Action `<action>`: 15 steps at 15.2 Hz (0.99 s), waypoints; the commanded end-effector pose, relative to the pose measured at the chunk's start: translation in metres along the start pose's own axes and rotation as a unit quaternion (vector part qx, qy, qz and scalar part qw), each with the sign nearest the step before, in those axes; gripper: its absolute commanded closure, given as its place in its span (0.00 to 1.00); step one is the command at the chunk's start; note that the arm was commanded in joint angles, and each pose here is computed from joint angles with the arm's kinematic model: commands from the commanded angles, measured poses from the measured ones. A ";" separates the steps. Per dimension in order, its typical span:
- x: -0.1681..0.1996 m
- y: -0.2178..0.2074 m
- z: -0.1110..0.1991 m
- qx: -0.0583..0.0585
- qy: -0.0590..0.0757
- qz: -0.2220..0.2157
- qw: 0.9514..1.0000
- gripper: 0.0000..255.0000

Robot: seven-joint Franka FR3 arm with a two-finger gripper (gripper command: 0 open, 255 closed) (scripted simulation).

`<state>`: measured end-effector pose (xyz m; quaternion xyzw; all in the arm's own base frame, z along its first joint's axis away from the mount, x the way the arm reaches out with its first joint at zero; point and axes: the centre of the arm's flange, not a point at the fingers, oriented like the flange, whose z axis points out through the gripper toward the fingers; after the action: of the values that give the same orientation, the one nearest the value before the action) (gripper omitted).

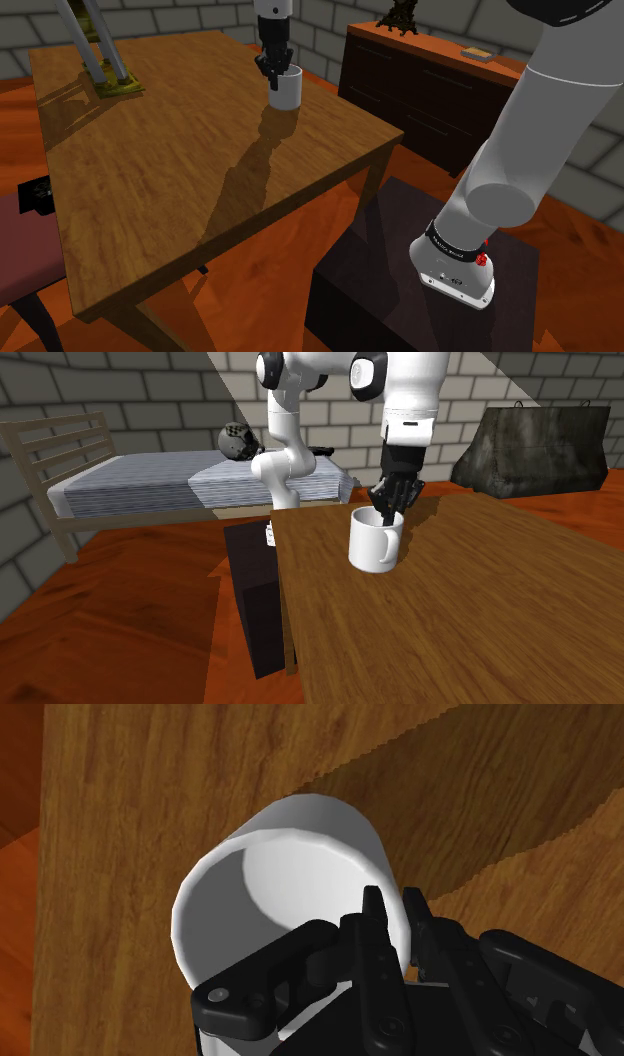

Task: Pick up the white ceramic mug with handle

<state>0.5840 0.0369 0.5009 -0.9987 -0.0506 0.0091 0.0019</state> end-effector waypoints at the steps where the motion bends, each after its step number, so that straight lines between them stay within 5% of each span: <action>1: 0.000 0.000 0.001 0.000 -0.001 0.000 1.000 1.00; 15: -0.002 0.000 -0.067 0.000 -0.001 0.000 1.000 1.00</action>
<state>0.5833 0.0377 0.5629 -0.9987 -0.0506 0.0097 0.0019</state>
